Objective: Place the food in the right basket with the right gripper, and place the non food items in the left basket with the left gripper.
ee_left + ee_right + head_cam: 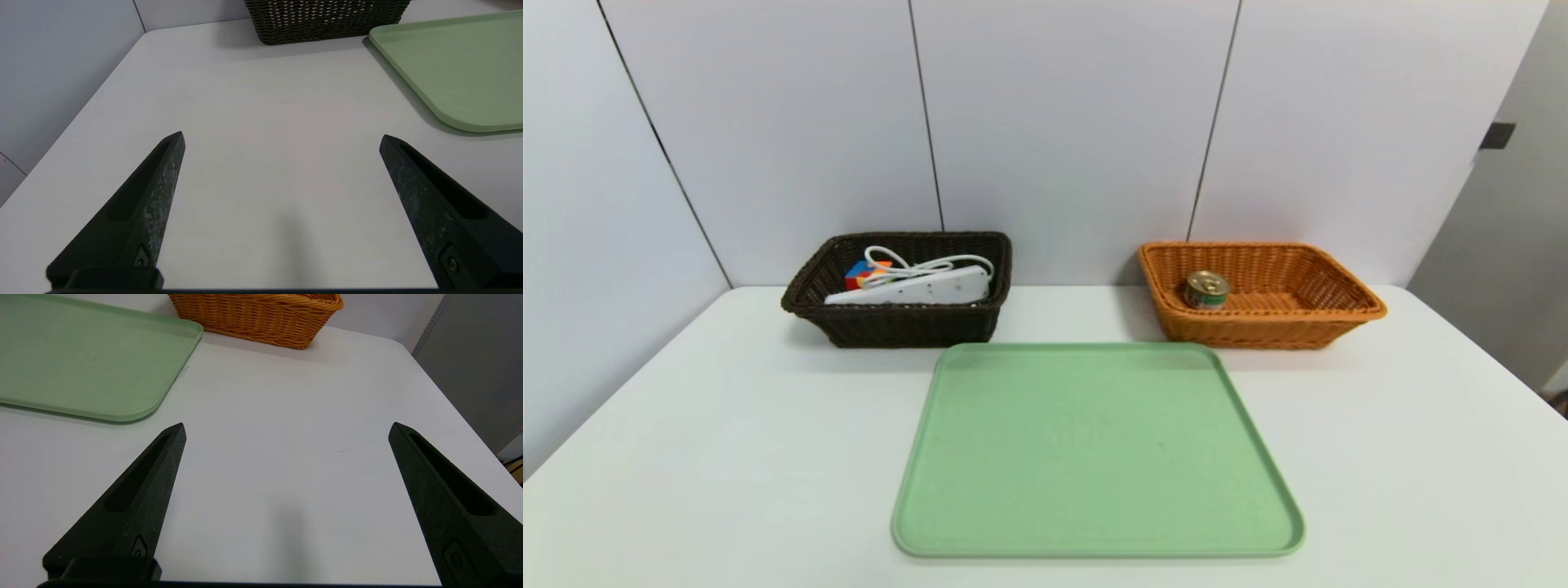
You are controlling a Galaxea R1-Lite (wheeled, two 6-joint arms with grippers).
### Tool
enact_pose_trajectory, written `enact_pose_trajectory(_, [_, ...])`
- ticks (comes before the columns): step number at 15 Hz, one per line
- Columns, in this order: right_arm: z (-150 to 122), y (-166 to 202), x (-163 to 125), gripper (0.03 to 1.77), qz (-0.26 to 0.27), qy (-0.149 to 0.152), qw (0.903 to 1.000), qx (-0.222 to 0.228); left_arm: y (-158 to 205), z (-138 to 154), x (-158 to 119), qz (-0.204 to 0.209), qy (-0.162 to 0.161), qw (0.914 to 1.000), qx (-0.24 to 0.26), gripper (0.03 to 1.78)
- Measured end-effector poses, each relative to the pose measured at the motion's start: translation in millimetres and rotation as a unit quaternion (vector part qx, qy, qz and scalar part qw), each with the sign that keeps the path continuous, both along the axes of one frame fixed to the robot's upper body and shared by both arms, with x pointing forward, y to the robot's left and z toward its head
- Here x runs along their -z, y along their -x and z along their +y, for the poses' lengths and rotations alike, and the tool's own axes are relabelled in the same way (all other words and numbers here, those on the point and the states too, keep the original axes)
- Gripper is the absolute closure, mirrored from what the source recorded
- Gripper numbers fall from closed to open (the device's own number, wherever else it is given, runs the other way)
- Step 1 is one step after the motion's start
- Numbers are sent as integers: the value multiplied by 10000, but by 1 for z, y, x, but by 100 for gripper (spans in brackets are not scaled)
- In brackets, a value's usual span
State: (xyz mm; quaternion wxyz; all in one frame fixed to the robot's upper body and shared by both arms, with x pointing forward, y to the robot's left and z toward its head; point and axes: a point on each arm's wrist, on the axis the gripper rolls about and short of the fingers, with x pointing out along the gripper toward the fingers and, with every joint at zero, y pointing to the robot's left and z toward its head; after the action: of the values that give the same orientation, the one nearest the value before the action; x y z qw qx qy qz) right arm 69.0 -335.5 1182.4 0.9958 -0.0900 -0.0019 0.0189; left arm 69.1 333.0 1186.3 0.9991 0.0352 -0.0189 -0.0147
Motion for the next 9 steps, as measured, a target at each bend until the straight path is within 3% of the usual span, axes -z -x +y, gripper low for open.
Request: enact_pose_trajectory(9, [0,0,0,9,28,-237,9997,8,0,0,0,-16,31,10000,-14,12])
